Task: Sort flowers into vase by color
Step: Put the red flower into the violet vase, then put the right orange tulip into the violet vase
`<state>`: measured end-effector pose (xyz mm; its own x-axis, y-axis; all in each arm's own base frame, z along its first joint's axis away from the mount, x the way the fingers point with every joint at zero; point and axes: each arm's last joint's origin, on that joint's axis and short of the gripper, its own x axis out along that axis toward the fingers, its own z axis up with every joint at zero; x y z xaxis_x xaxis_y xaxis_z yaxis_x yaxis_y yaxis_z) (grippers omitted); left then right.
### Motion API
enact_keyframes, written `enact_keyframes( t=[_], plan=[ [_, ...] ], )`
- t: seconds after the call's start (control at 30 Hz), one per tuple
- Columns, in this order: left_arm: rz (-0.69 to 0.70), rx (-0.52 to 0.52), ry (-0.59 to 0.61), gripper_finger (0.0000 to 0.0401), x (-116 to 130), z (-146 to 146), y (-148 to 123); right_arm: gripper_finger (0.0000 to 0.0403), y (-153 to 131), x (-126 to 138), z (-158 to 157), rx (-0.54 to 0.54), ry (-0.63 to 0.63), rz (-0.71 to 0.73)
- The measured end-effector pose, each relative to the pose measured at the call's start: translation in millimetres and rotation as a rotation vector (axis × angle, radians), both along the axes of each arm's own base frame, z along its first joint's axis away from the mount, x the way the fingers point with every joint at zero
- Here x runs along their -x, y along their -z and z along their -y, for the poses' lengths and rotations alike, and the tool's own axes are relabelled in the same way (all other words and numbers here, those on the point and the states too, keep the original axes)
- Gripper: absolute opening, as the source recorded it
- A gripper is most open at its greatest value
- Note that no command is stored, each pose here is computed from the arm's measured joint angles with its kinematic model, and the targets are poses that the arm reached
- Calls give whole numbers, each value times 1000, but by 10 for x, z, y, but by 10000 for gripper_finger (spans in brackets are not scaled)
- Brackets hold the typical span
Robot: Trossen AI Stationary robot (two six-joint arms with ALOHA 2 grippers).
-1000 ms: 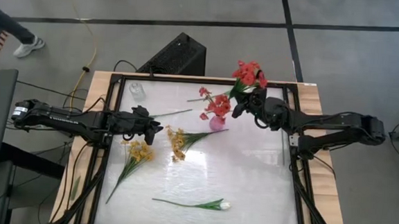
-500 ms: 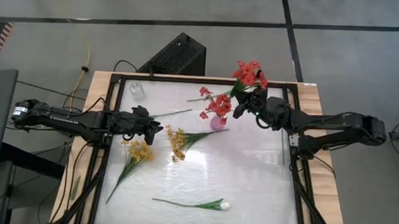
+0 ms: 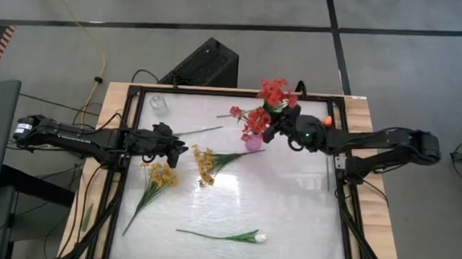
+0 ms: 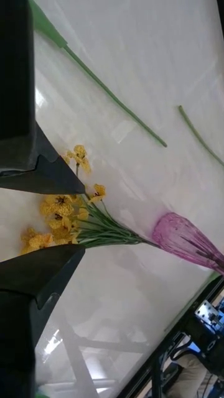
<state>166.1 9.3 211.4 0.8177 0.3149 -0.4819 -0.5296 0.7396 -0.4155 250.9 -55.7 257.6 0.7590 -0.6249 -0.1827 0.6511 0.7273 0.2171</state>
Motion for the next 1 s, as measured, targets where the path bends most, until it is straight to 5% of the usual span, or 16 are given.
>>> enact_keyframes(
  t=[0.3, 0.53, 0.8, 1.0],
  plan=[
    [1, 1, 0, 128, 0, 0, -1, 59, 75, -39, -10, 22, -20, -64],
    [1, 4, 5, 128, -1, 2, -1, 121, -26, 130, -37, 14, -17, -94],
    [-4, -11, 11, 128, -1, 1, 0, 224, -1, 357, -58, -160, -155, -183],
    [-11, -32, 15, 128, 0, -1, -1, 248, 51, 541, -94, -238, -178, -303]
  ],
)
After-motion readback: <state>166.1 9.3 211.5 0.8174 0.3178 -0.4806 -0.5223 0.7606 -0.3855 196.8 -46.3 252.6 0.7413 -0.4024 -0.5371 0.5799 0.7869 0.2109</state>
